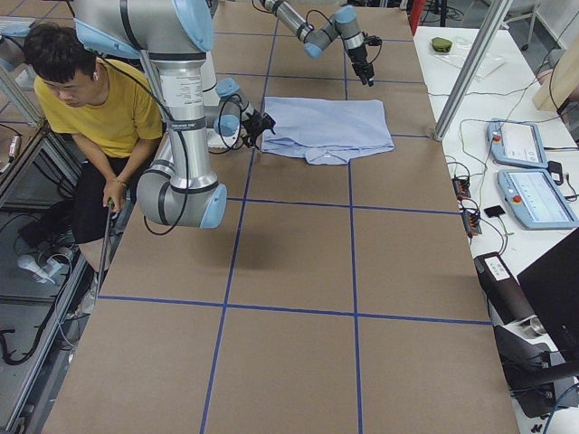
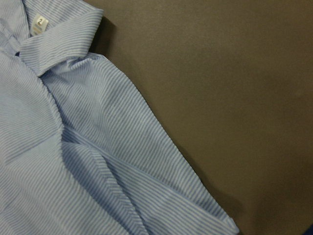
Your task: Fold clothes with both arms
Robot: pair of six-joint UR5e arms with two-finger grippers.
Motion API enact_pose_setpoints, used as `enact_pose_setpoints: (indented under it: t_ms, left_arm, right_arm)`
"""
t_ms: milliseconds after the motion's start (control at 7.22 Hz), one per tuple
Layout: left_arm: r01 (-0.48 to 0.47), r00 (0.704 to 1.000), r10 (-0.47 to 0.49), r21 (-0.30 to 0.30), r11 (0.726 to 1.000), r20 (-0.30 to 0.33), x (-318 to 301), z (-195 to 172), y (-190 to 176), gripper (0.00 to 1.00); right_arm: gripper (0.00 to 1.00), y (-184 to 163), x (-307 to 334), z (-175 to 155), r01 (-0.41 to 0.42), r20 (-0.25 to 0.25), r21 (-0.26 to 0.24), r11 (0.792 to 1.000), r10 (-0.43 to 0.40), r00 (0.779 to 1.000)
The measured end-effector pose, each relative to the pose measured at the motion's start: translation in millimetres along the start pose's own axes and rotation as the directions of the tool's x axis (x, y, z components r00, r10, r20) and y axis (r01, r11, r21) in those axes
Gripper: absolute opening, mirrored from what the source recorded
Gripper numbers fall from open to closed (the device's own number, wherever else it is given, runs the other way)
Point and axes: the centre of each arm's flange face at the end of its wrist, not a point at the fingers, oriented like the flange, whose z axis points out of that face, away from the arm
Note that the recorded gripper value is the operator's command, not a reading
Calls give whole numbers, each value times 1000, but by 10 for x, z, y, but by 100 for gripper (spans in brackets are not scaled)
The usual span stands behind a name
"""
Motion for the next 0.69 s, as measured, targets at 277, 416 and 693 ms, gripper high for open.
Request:
enact_pose_setpoints:
  t_ms: [277,416,693]
  left_arm:
    - [0,1000,0,1,1000,0,0,0,-2,64]
    - [0,1000,0,2,1000,0,0,-4,-7,64]
    - [0,1000,0,2,1000,-1,-2,-10,-9,64]
  right_arm:
    - [64,4,13,27,-4,-3,3,1000,4,1000]
    - [45,6,13,30,-8,-3,2,1000,8,1000]
    - [29,4,17,43,-23,-5,4,1000,23,1000]
